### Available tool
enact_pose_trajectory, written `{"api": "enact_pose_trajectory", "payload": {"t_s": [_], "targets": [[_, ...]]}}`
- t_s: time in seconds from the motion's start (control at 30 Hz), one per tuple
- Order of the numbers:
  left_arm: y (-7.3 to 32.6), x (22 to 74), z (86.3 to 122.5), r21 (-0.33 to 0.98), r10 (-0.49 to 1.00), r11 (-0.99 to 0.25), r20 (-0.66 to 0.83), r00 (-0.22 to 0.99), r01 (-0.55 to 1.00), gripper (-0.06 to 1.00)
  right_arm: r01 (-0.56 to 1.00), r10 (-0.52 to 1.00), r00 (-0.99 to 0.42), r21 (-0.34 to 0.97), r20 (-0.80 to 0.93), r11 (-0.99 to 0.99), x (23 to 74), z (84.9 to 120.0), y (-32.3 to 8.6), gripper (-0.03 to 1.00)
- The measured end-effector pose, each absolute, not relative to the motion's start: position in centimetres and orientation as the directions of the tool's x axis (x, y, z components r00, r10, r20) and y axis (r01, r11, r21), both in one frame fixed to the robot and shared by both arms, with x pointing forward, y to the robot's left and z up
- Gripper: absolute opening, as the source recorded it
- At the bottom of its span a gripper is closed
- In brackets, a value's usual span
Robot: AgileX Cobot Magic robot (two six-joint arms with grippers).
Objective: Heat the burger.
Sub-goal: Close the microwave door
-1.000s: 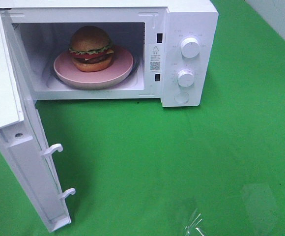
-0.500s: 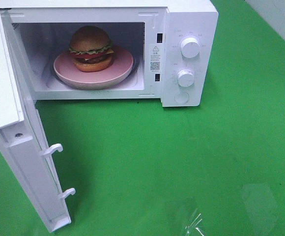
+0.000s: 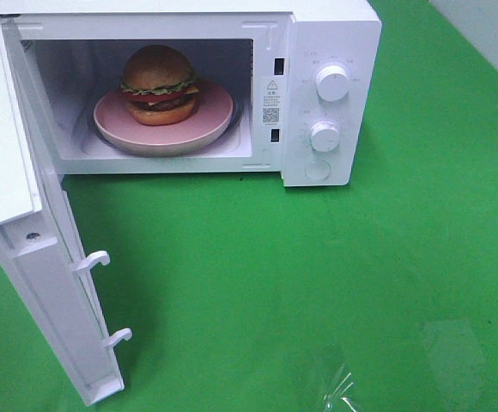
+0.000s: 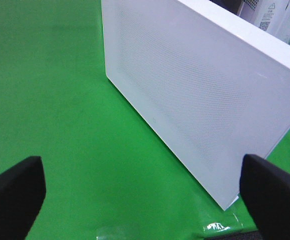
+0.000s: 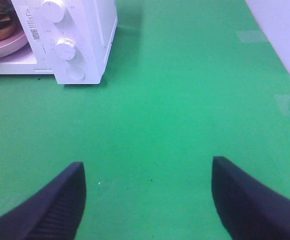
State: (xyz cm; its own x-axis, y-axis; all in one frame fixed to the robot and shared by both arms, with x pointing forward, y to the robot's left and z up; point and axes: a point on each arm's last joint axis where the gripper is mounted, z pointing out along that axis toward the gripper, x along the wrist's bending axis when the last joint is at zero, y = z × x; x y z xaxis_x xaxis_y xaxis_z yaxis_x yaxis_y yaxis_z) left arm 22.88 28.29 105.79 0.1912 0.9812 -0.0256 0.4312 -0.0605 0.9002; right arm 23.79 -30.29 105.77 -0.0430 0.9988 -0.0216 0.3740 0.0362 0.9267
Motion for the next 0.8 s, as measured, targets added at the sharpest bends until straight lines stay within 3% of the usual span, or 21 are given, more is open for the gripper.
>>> {"api": "enact_pose_trajectory", "payload": {"t_s": [0.8], "targets": [[28.29, 22.88, 105.79, 0.900, 0.981, -0.060, -0.026, 0.191, 0.431, 0.98, 0.374, 0.999, -0.042, 0.927, -0.022, 0.036, 23.79, 105.77, -30.29, 0.71]]}}
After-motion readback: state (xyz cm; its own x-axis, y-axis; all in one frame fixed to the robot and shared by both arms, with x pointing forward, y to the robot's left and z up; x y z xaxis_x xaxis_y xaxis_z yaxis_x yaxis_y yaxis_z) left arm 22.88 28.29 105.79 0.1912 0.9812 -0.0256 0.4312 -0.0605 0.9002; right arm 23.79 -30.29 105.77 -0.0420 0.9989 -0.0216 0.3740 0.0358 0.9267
